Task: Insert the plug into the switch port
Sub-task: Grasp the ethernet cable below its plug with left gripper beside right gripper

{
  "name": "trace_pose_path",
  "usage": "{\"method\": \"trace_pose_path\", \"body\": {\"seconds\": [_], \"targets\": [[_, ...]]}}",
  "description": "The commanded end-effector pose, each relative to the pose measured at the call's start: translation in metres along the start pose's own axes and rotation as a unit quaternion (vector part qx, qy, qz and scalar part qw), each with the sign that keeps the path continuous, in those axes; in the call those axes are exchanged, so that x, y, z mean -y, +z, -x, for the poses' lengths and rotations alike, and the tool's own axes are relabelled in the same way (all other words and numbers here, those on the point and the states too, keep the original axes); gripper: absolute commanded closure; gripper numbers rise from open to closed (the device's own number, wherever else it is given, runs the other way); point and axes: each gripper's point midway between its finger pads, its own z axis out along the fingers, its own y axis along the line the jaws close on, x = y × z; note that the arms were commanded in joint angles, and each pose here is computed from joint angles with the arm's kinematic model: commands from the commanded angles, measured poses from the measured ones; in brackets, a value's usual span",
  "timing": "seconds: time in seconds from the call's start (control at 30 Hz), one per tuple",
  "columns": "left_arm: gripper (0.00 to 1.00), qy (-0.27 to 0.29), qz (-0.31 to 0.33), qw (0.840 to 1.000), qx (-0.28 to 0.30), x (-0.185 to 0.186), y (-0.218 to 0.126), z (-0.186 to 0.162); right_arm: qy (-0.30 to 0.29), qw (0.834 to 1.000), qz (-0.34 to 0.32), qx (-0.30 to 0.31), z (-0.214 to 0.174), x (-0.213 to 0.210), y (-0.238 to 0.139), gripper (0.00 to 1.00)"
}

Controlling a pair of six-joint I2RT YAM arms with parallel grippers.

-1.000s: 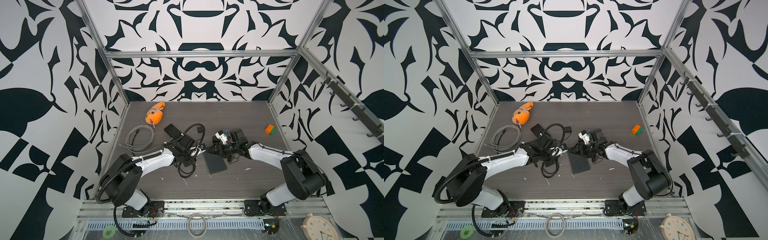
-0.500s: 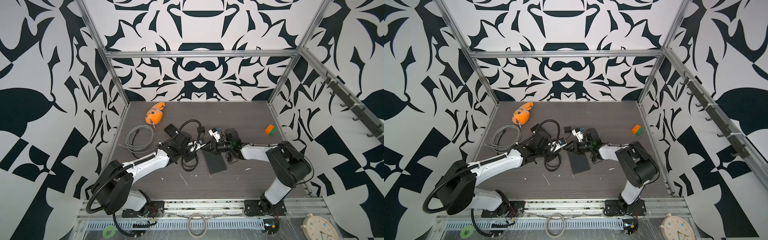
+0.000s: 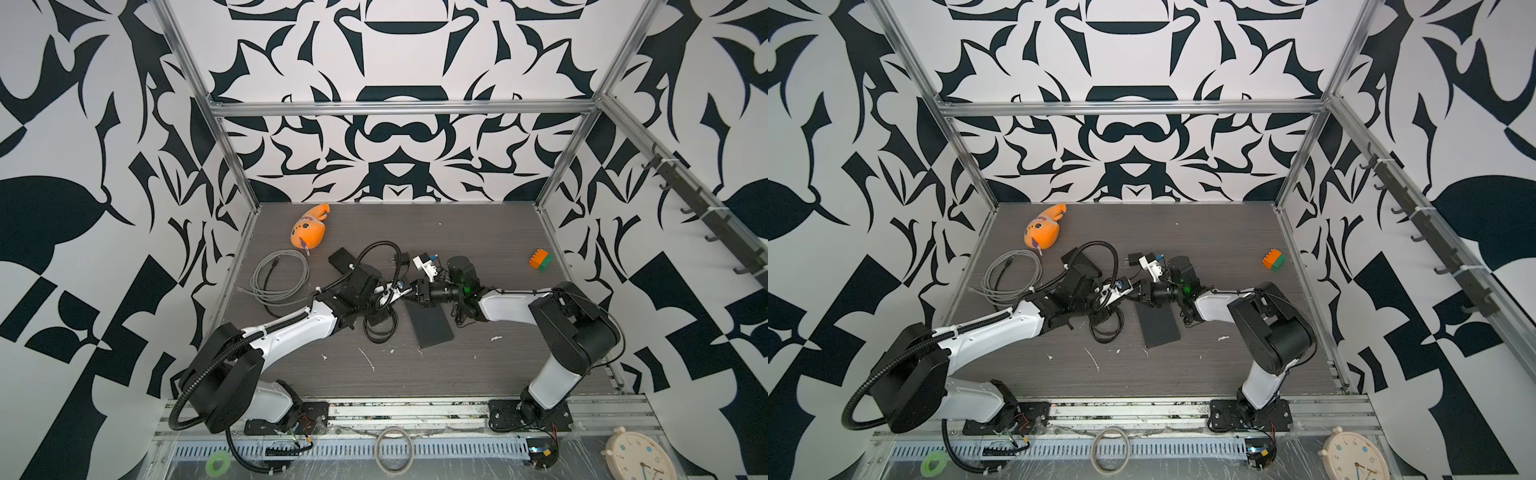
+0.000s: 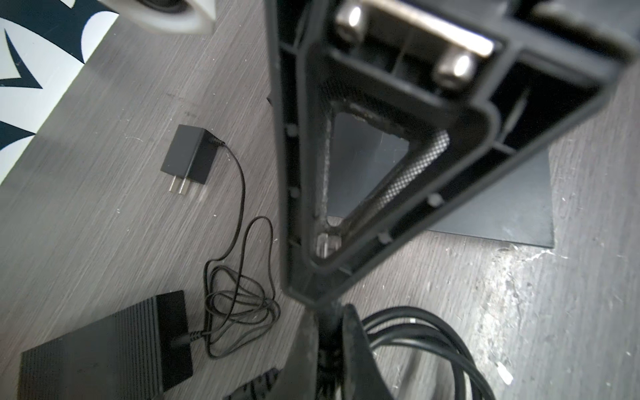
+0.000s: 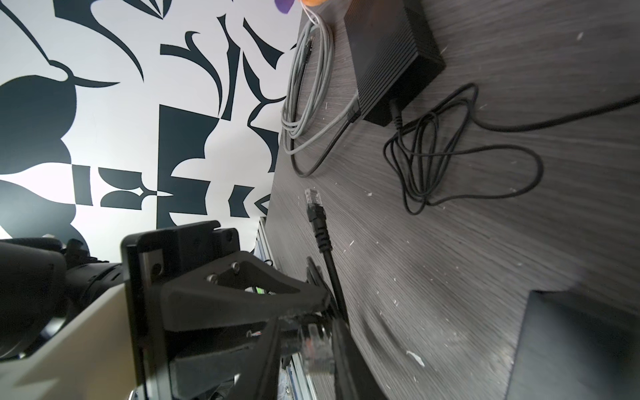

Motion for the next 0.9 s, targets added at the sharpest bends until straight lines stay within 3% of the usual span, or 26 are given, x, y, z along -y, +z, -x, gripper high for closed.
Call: {"method": "trace_pose_path", "body": {"seconds": [0.0,0.07,0.2,0.47,0.6,0.73,0.87], "targets": [[0.98,0.001,0.01,1.0,0.02,-0.005,-0.005,0.008,-0.012,1.0,0.023,-0.009,-0.005,-0.011,0.0,0.7],[0.98,0.0,0.011,1.0,0.022,-0.005,-0.006,0.008,-0.012,1.0,0.023,-0.01,-0.005,-0.012,0.0,0.72],[0.98,-0.002,0.01,1.0,0.027,-0.005,-0.009,0.011,-0.013,1.0,0.023,-0.011,-0.005,-0.013,0.002,0.93],[0.87,-0.008,0.008,1.0,0.029,-0.004,-0.013,0.01,-0.058,0.997,0.045,-0.012,-0.007,-0.027,-0.002,0.93],[0.6,-0.039,-0.026,0.998,0.038,-0.003,-0.02,0.013,-0.126,0.99,0.056,-0.027,-0.014,-0.038,-0.008,0.93],[0.5,-0.087,-0.105,0.989,0.062,0.001,-0.036,0.014,-0.252,0.966,0.012,-0.052,-0.022,-0.036,-0.018,0.94],[0.48,-0.116,-0.181,0.973,0.086,0.004,-0.049,0.025,-0.339,0.938,-0.029,-0.066,-0.018,-0.035,-0.027,0.99]]}}
